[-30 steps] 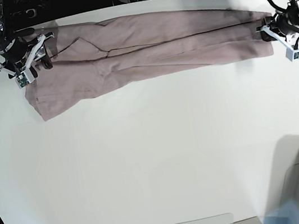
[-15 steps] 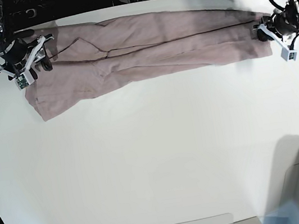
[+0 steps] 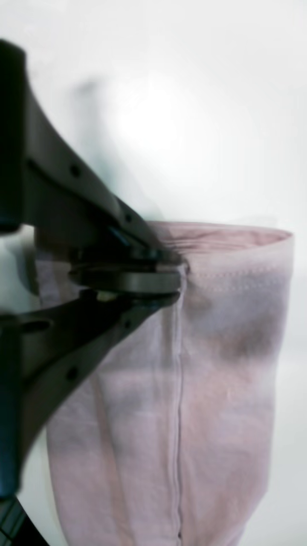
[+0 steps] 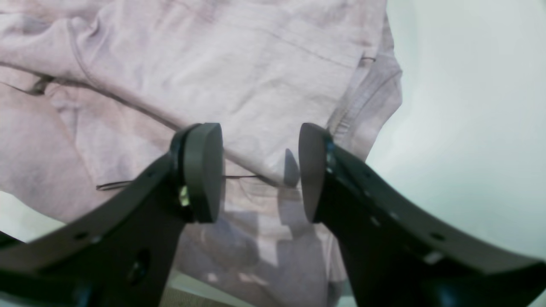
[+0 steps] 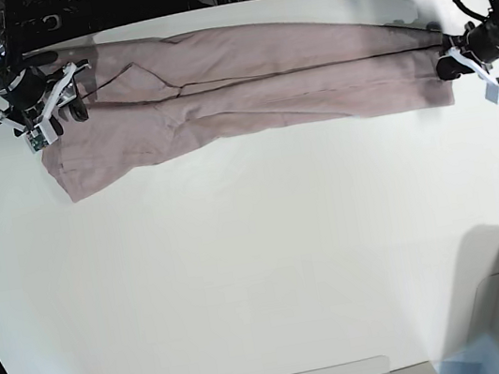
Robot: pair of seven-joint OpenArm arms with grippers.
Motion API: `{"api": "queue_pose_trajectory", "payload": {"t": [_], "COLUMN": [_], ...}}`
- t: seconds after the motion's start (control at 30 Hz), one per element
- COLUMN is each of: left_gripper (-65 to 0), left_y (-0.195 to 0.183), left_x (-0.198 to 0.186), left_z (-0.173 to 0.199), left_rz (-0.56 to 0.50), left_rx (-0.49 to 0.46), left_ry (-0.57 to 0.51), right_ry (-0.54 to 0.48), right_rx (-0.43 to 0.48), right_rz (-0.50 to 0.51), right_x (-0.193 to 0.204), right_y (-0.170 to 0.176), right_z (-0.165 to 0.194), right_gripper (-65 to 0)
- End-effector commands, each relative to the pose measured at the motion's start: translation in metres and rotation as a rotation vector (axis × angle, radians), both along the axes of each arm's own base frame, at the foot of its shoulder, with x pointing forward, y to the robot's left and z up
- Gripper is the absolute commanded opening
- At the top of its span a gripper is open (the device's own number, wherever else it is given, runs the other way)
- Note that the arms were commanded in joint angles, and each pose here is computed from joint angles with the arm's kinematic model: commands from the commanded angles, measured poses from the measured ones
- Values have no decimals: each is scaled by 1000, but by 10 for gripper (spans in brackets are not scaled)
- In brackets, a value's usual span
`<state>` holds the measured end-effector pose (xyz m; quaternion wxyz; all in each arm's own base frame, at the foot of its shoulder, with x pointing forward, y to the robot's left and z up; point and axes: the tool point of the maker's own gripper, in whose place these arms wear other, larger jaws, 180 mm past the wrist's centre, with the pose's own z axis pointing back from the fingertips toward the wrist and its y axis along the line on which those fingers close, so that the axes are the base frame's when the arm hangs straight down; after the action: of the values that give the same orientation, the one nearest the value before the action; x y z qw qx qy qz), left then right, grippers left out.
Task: Fold the T-shirt properly
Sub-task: 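Lower the hem onto the shirt and open both grippers, then press the folded strip's ends with both grippers to flatten it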
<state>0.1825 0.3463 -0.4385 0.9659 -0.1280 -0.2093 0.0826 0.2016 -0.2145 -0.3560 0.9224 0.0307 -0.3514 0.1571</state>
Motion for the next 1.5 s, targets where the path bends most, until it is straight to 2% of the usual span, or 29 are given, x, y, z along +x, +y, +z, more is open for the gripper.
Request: {"api": "queue_pose_trajectory", "payload": {"t": [0.0, 0.17, 0.3, 0.37, 0.5, 0.63, 0.87, 1.07, 1.33, 1.47], "left_gripper": [-650, -650, -650, -650, -650, -650, -650, -650, -650, -650], "left_y": [27, 47, 65, 66, 69, 49, 23, 39, 89, 85], "left_x": [-21, -19, 7, 17, 20, 24, 7, -3, -3, 4], "left_z": [-4, 12, 41, 54, 86, 104, 102, 77, 69, 71], "left_rz": [12, 67, 58, 45, 25, -11, -46, 38, 103, 92], "left_rx": [97, 116, 176, 198, 249, 269, 273, 215, 330, 325], "left_ry": [114, 93, 20, -21, -36, -74, -68, -36, 18, 0], "right_ry": [-37, -35, -34, -35, -36, -38, -40, -41, -49, -50], "right_rx": [0, 0, 9, 14, 22, 27, 37, 31, 31, 31], "right_rz": [2, 2, -7, -11, -13, -14, -17, -15, -12, -11], "right_x": [6, 5, 4, 3, 3, 4, 4, 5, 8, 9], "right_y": [-2, -2, 1, 2, 4, 5, 8, 6, 7, 7], "right_z": [9, 9, 8, 7, 7, 7, 7, 7, 9, 9], "right_gripper": [-362, -362, -362, -362, -362, -362, -362, -362, -362, -362]}}
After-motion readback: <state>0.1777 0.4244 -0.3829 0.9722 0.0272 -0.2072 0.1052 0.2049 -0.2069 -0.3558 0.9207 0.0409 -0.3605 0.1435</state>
